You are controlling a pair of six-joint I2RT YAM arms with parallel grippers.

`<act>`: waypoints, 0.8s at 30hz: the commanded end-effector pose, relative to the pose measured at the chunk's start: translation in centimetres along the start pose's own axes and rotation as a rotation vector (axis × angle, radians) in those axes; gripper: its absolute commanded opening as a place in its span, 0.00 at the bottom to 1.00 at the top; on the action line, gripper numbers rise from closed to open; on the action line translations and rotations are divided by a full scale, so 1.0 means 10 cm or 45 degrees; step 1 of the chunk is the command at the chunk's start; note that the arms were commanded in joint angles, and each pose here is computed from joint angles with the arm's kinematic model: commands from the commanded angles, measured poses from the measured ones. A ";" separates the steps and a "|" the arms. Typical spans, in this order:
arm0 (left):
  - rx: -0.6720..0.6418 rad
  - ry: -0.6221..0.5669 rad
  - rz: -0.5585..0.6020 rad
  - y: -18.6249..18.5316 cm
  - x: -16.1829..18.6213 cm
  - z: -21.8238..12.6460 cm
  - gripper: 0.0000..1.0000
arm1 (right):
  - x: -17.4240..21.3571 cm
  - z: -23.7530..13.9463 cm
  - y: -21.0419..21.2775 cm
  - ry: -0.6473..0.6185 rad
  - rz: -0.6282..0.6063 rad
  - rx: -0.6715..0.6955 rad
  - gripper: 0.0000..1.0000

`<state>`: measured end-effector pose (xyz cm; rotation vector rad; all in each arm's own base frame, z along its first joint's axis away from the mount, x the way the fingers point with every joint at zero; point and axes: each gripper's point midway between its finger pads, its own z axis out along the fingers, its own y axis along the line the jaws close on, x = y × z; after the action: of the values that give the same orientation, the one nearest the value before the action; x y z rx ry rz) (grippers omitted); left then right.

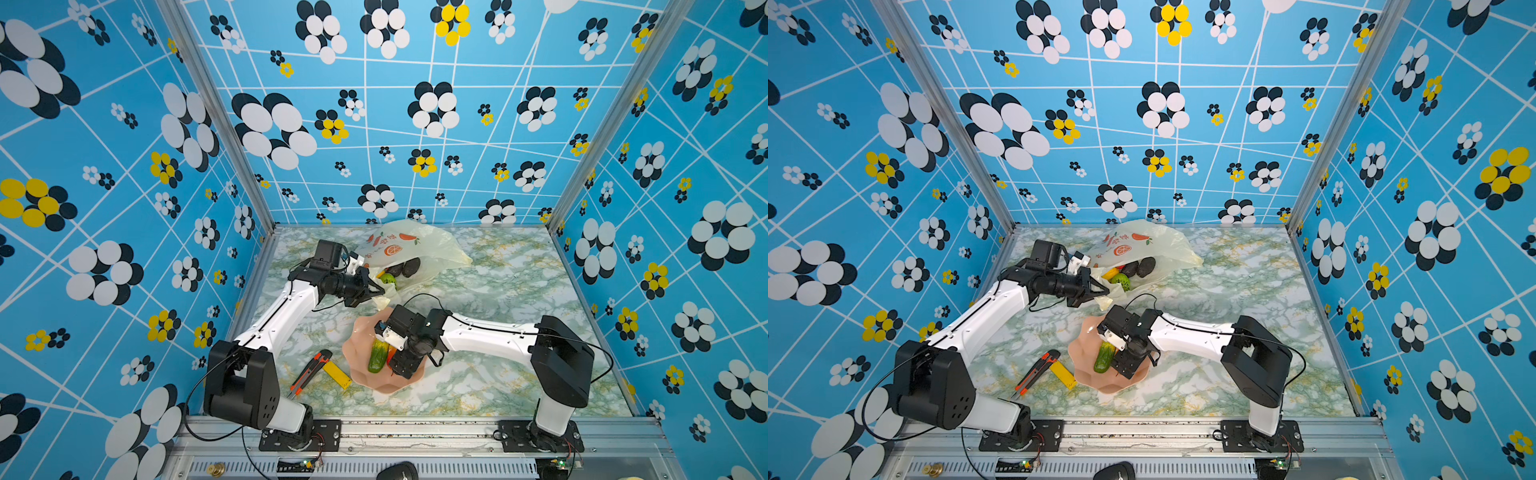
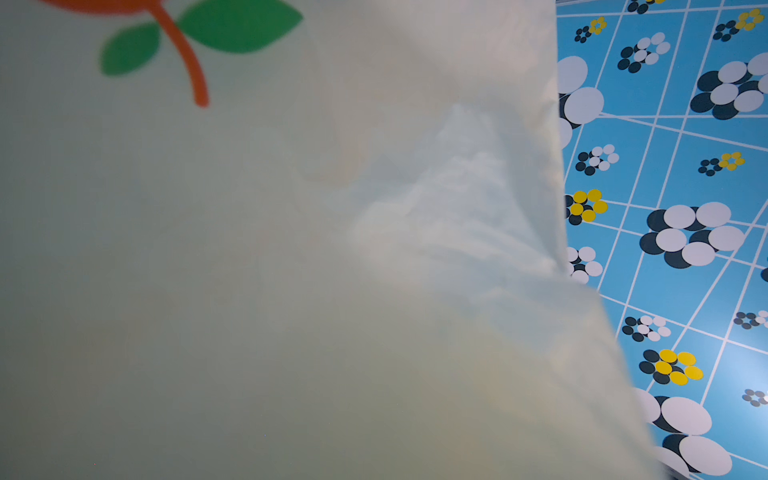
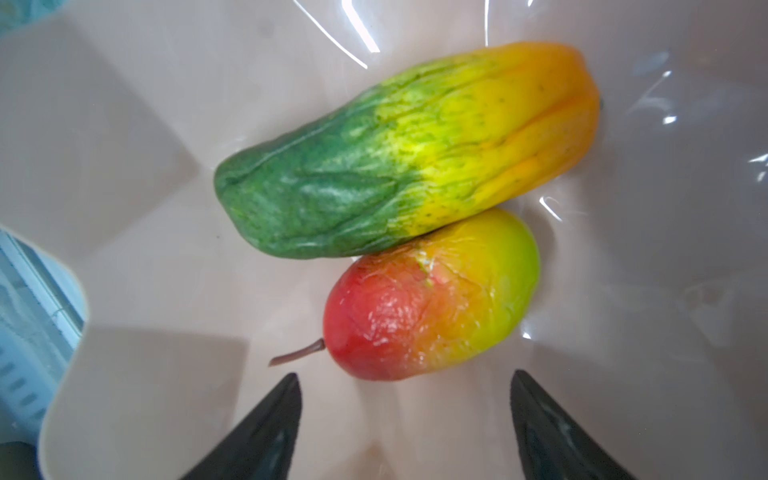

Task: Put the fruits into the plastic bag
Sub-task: 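Close the right gripper around the red-yellow mango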

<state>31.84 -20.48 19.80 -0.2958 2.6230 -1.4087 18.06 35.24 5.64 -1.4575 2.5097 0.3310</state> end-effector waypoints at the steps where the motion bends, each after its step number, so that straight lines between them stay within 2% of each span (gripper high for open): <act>1: 0.007 -0.009 0.021 -0.03 0.06 -0.04 0.00 | 0.00 0.03 -0.01 0.009 -0.034 0.017 0.99; 9: -0.002 -0.007 0.023 -0.03 0.08 -0.06 0.00 | -0.11 0.17 -0.06 0.041 -0.120 0.048 0.99; 18: -0.007 -0.006 0.020 -0.02 0.06 -0.07 0.00 | -0.25 0.26 -0.08 0.054 -0.144 0.058 0.99; 24: -0.005 -0.009 0.020 -0.01 0.06 -0.06 0.00 | -0.15 0.28 -0.04 0.120 -0.098 0.018 0.89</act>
<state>31.57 -20.40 19.92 -0.2961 2.6233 -1.4071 20.13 37.84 3.65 -1.5740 2.4599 0.2492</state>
